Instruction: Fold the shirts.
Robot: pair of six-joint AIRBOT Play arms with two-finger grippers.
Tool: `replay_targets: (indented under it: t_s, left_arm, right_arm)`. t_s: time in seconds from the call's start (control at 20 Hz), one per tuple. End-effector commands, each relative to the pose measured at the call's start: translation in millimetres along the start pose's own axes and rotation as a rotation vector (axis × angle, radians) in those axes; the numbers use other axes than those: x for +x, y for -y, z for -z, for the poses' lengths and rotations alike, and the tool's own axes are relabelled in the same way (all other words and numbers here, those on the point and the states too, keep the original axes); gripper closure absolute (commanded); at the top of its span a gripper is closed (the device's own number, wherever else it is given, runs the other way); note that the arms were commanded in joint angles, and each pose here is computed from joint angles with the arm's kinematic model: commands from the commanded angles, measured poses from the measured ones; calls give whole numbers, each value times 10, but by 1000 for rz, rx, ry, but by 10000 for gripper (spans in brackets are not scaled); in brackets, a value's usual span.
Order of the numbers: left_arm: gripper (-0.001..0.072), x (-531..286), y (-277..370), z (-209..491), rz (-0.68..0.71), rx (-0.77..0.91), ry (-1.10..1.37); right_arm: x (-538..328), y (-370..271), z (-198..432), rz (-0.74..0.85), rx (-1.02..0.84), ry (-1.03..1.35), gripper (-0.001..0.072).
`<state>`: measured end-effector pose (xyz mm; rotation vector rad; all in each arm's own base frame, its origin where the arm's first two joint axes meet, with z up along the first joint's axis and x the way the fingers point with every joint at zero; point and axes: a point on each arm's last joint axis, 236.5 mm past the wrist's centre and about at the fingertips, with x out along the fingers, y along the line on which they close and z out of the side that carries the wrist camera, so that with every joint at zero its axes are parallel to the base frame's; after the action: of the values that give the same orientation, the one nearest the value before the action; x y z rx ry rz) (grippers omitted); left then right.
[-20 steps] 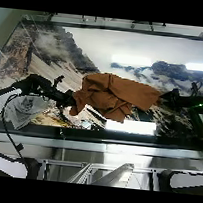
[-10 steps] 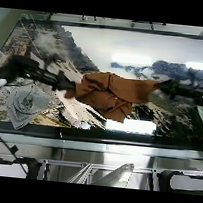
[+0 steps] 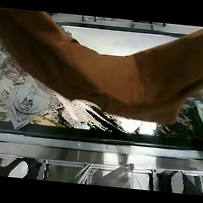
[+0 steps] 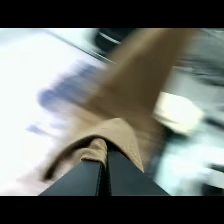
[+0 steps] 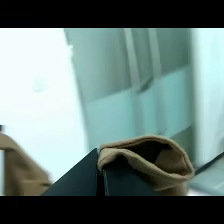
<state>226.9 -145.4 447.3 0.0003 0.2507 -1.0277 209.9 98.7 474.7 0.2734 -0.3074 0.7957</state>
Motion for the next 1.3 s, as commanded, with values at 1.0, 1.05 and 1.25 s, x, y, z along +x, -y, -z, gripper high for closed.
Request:
replay_targets:
  t_s: [1.0, 1.05, 1.25]
  left_arm:
    - [-2, 2313, -2328, 3348, 333, -921, -601]
    - [-1, 2190, -2243, 3308, 355, -929, -602]
    - [-1, 1945, -1613, 3431, 406, -1030, -659]
  right_arm:
    - [-1302, 2895, 3993, 821, 796, -611, 279]
    - [-1446, 2944, 3938, 855, 827, -639, 278]
    - [-2048, 2933, 4091, 963, 972, -824, 279]
